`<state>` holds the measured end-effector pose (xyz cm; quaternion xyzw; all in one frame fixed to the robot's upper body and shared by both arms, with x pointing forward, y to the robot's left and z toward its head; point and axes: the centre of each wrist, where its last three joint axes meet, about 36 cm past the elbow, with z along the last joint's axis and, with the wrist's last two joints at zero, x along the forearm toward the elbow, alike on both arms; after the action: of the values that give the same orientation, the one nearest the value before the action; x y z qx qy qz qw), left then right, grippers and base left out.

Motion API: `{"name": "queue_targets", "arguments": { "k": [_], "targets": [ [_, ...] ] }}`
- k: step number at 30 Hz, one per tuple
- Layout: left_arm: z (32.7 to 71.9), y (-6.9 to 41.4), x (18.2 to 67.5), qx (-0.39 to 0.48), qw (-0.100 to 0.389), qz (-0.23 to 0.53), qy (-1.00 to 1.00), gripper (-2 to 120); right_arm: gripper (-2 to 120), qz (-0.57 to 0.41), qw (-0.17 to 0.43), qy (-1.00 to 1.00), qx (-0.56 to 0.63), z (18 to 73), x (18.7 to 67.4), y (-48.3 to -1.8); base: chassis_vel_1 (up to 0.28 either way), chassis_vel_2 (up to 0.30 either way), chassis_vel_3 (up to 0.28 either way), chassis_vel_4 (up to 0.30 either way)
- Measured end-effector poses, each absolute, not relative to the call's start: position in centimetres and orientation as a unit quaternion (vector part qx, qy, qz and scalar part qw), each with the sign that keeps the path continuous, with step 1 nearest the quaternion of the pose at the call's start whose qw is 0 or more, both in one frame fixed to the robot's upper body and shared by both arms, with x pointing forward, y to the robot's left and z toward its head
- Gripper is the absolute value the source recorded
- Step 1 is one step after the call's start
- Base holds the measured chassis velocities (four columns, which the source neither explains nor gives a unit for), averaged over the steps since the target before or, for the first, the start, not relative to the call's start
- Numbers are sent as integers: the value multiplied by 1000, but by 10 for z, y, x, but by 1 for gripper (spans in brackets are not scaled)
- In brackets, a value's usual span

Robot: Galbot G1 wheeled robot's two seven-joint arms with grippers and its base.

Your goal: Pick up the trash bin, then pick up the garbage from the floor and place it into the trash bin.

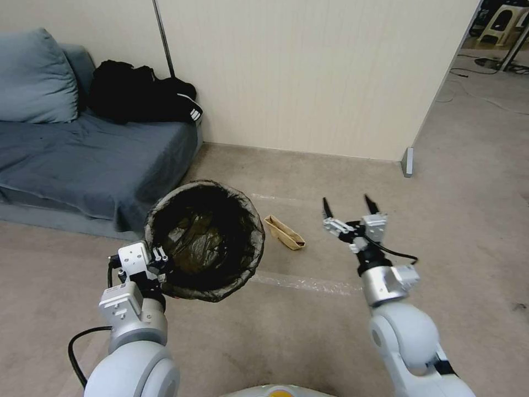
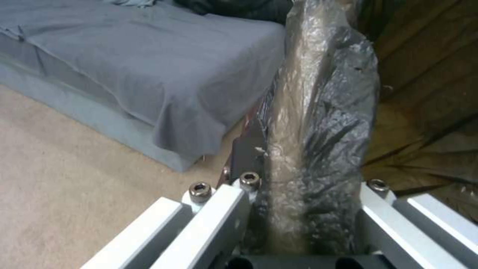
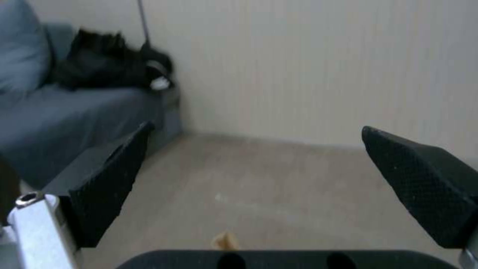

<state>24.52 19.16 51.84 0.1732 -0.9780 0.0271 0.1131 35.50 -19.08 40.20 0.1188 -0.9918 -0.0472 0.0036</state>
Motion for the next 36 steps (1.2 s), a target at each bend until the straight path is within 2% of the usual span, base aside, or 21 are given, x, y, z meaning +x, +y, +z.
{"name": "queue_targets", "arguments": {
  "k": [13,24,36],
  "targets": [
    [514,191,247,175,114,23,-978,1,100,-16,100,-970,222,353,403,-150,0,0,0,0],
    [511,192,245,171,119,14,-978,1,100,29,173,-950,257,303,445,-146,0,0,0,0],
    [510,192,245,167,122,10,-978,1,100,67,179,-943,274,276,496,-147,0,0,0,0]
  ]
}}
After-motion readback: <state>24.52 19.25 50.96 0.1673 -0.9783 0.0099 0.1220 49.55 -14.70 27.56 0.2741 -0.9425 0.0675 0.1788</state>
